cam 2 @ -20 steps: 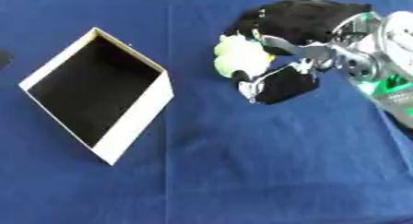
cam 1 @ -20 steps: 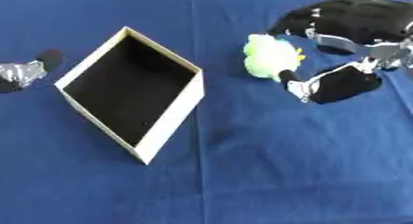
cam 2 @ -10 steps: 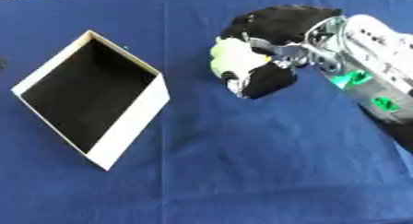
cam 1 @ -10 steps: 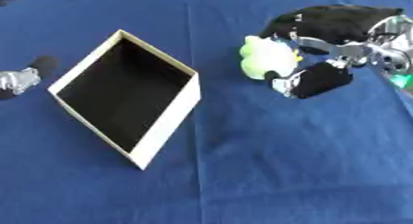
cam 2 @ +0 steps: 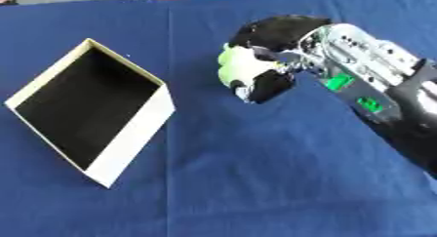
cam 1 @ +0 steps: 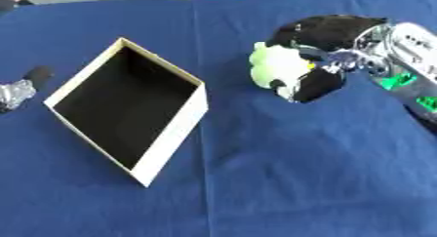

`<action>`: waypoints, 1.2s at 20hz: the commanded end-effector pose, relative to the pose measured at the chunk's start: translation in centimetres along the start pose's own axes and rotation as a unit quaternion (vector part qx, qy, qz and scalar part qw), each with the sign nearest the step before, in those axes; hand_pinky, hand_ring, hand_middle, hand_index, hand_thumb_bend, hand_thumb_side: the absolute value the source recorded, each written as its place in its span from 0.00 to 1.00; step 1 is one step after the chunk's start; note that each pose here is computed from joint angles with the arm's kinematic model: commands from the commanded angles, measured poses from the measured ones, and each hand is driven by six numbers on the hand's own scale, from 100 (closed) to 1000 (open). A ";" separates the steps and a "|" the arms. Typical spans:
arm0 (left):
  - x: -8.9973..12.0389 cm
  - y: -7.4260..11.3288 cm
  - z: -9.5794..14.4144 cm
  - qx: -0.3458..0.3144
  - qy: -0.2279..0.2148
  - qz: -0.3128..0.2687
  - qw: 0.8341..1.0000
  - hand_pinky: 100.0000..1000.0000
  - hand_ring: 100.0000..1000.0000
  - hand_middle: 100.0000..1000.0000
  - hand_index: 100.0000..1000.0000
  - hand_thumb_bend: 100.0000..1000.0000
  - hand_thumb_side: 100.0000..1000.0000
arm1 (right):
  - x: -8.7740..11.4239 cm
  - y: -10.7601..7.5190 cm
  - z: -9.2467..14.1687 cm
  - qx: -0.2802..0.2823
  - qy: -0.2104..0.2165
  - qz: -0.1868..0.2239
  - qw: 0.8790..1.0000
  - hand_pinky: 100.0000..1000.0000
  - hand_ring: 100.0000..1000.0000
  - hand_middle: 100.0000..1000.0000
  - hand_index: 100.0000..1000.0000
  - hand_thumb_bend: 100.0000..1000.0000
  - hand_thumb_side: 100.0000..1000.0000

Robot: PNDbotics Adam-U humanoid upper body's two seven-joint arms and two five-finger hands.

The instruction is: Pick up objects on the table and place them in the box.

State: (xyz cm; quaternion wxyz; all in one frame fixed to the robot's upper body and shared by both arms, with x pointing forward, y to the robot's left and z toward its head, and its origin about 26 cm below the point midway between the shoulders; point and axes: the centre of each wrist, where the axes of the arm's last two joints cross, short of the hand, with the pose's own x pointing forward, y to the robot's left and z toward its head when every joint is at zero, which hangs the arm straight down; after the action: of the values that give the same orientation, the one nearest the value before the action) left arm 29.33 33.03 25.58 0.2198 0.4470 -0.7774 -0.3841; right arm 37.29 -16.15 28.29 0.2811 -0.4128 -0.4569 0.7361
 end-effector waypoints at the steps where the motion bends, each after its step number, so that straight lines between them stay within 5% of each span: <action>1: -0.2 0.8 -0.3 0.006 -0.004 -0.010 1.000 0.47 0.63 0.63 0.78 0.46 0.58 | -0.7 -0.4 -0.7 -0.003 0.015 0.006 1.000 1.00 1.00 0.95 1.00 0.09 0.76; 13: -0.2 0.7 -0.2 0.005 -0.002 -0.004 1.000 0.47 0.63 0.63 0.78 0.46 0.58 | -3.0 2.0 -3.8 0.021 0.046 -0.009 0.999 1.00 1.00 0.95 1.00 0.08 0.79; 20: -0.3 0.7 -0.2 0.005 0.000 -0.003 1.000 0.47 0.63 0.63 0.78 0.46 0.58 | -3.5 1.1 -2.4 -0.016 0.057 -0.001 0.998 1.00 1.00 0.95 1.00 0.09 0.78; 24: -0.2 0.6 -0.3 0.004 -0.002 0.001 1.000 0.47 0.63 0.62 0.78 0.46 0.58 | -3.7 1.4 -2.9 -0.003 0.072 0.000 0.997 0.97 0.96 0.91 0.99 0.10 0.65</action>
State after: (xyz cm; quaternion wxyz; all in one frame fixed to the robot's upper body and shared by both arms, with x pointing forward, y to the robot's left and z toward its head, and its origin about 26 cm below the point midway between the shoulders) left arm 29.45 33.06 25.38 0.2268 0.4410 -0.7808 -0.3800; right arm 41.58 -17.93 26.30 0.3152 -0.4461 -0.4382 0.7139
